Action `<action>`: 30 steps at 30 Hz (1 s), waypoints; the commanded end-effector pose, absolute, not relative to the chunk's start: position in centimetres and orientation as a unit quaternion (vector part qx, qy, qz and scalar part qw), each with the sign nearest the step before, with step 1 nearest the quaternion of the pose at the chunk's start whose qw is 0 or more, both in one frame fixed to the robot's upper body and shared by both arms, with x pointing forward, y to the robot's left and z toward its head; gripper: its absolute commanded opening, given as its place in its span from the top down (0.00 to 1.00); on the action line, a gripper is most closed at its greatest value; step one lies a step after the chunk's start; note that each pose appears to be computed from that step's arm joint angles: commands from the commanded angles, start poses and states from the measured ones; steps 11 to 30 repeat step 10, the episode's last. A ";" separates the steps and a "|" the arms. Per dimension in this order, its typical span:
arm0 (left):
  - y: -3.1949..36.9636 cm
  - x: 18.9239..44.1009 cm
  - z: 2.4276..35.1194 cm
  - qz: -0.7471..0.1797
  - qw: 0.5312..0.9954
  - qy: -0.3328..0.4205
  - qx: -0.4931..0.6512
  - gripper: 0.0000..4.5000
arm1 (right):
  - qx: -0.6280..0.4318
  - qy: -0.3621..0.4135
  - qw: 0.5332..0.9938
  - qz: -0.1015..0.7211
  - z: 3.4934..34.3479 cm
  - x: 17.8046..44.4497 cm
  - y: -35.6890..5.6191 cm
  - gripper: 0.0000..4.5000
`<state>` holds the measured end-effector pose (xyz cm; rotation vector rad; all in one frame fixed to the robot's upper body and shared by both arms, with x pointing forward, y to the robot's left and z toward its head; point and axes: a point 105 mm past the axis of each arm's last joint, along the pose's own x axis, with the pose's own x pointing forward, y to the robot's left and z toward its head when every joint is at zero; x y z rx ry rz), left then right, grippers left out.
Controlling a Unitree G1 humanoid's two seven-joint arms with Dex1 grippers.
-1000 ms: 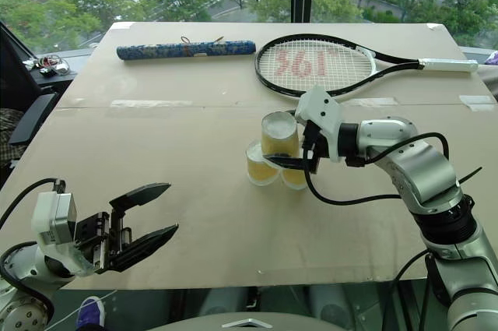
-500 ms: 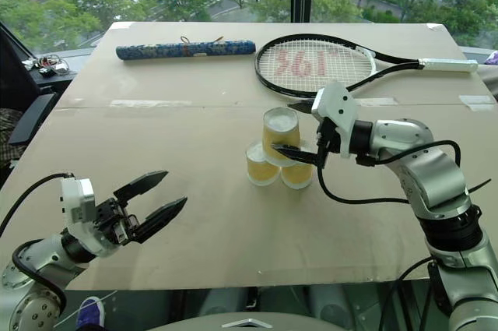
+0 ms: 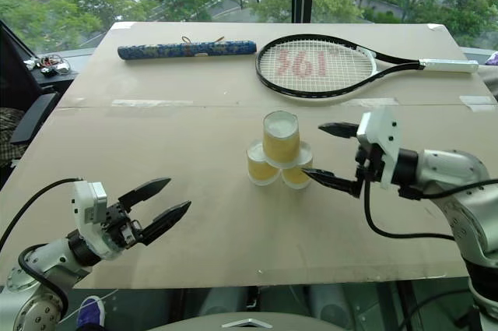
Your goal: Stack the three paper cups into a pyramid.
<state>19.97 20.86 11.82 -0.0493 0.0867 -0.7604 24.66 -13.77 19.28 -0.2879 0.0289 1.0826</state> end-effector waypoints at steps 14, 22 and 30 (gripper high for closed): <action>21.7 19.3 11.6 -0.368 0.927 0.073 0.009 0.00 | -0.172 0.080 0.903 0.385 14.6 23.2 -20.9 0.02; 21.7 19.3 11.6 -0.368 0.927 0.073 0.009 0.00 | -0.172 0.080 0.903 0.385 14.6 23.2 -20.9 0.02; 21.7 19.3 11.6 -0.368 0.927 0.073 0.009 0.00 | -0.172 0.080 0.903 0.385 14.6 23.2 -20.9 0.02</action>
